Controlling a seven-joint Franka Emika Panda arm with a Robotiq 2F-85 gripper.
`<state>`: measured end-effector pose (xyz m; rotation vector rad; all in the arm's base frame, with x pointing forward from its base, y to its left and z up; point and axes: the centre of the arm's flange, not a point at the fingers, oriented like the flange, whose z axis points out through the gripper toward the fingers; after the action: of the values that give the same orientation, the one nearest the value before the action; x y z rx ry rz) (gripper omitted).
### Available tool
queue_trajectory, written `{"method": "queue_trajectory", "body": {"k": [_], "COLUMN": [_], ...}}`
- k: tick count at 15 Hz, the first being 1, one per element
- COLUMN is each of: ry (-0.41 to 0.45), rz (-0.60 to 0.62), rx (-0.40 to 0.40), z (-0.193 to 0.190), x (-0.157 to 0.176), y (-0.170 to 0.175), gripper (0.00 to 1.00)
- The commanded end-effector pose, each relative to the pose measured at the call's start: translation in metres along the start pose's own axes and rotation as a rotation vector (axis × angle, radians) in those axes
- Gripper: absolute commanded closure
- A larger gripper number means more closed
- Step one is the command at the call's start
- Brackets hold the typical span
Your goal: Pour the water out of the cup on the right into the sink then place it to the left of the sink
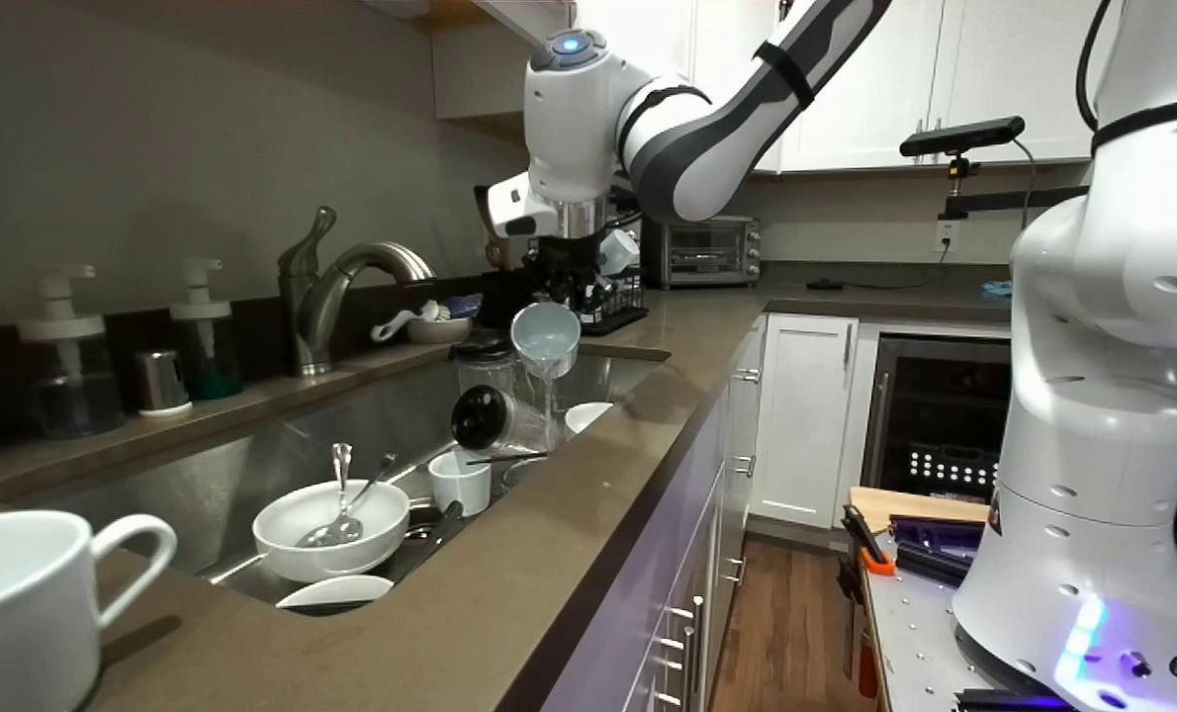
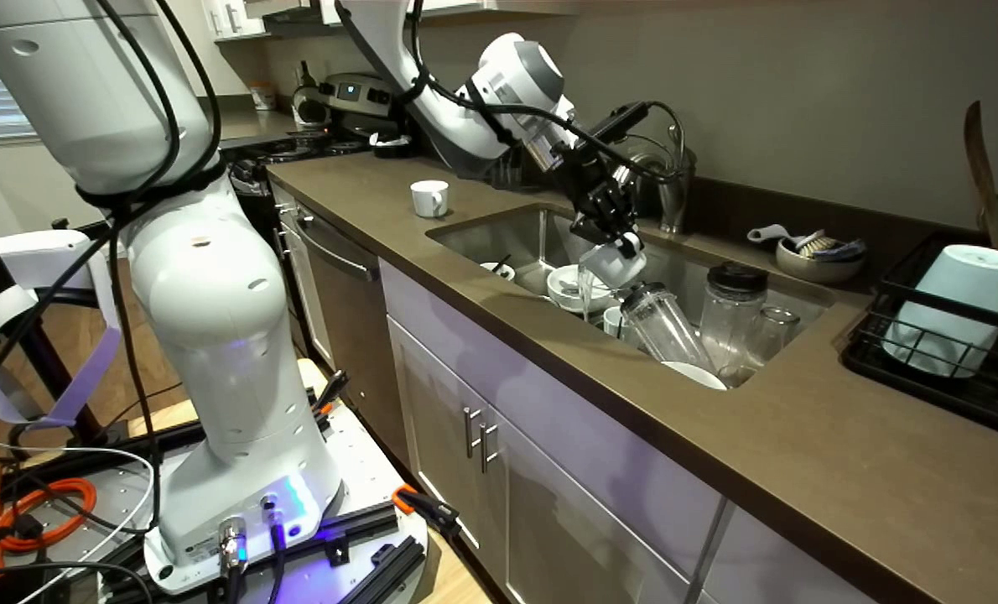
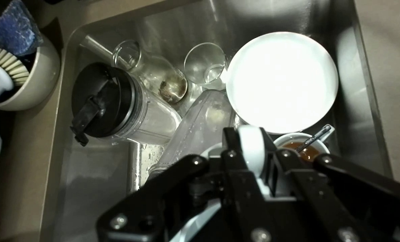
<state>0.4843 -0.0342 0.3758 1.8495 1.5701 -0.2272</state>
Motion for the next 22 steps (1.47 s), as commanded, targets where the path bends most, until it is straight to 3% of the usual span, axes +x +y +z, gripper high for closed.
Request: {"method": "queue_trajectory", "body": {"k": [1, 2, 6, 15, 21, 22], "ry": [0.0, 0.0, -0.056, -0.322, -0.511, -0.441], "rz": [0.0, 0.0, -0.106, -0.445, -0.557, -0.56], "rx": [0.0, 0.0, -0.049, -0.257, -0.434, -0.382], "z": [0.0, 0.0, -0.014, -0.062, -0.067, -0.065], "x": [0.0, 0.0, 0.024, 0.097, 0.109, 0.109], "y": [0.0, 0.0, 0.004, 0.007, 0.013, 0.005], "gripper": [0.84, 0.95, 0.95, 0.95, 0.95, 0.84]}}
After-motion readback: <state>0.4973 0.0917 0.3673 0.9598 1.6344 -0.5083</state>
